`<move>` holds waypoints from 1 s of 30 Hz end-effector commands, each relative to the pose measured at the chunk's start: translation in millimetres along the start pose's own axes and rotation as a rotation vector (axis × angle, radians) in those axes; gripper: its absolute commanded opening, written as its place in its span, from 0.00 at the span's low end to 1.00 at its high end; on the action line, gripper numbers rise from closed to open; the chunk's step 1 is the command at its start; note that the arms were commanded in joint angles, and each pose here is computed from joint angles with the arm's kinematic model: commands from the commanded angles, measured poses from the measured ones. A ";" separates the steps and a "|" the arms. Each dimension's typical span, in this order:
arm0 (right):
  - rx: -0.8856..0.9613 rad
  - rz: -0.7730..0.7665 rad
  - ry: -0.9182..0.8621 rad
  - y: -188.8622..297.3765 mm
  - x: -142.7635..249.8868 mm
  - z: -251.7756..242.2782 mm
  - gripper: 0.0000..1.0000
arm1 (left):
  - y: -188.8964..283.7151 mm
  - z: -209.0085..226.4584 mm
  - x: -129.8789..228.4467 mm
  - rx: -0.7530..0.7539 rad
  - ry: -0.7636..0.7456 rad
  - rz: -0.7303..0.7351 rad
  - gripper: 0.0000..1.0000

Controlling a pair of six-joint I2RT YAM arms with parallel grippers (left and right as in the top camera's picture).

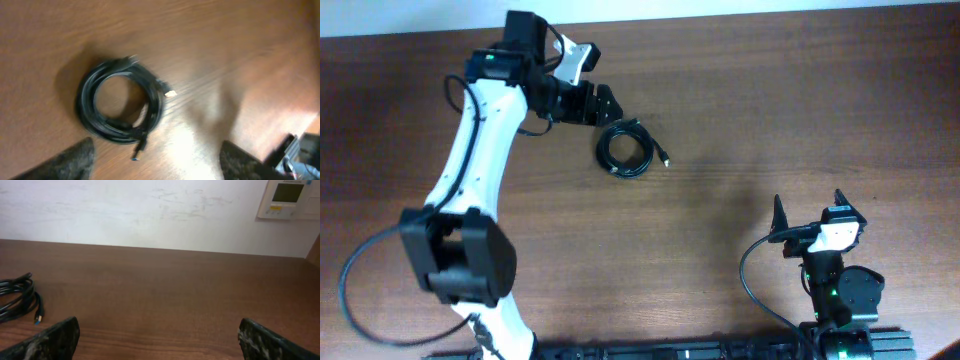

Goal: Untangle cables
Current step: 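Reach the left gripper forward over the coiled black cable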

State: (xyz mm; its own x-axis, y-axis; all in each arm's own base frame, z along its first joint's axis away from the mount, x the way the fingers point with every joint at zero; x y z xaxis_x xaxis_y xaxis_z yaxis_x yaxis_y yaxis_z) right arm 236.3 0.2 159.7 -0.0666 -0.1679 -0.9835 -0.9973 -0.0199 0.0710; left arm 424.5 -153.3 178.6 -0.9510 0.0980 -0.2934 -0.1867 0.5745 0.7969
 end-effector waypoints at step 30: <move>0.001 0.005 -0.001 -0.1 2.6 0.7 0.98 | -127.6 83.5 44.1 -0.430 0.205 0.242 0.15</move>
State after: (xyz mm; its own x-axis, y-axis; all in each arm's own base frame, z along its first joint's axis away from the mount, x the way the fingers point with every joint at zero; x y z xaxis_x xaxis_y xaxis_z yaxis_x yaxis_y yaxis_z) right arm 236.3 0.2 159.7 -0.0666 -0.1679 -0.9835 -0.9973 -0.0199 0.0710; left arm 423.8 -153.1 20.9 -1.0000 -0.0051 0.0064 0.0055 0.1700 0.9854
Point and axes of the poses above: each gripper's point midway between its finger pads, its own y axis back along the fingers, its own z axis along the line the jaws close on, x = y × z, the point moved 1 cm from there along y, back along the fingers, and after that the axes turned 7 degrees about y, right-handed, at the moved point
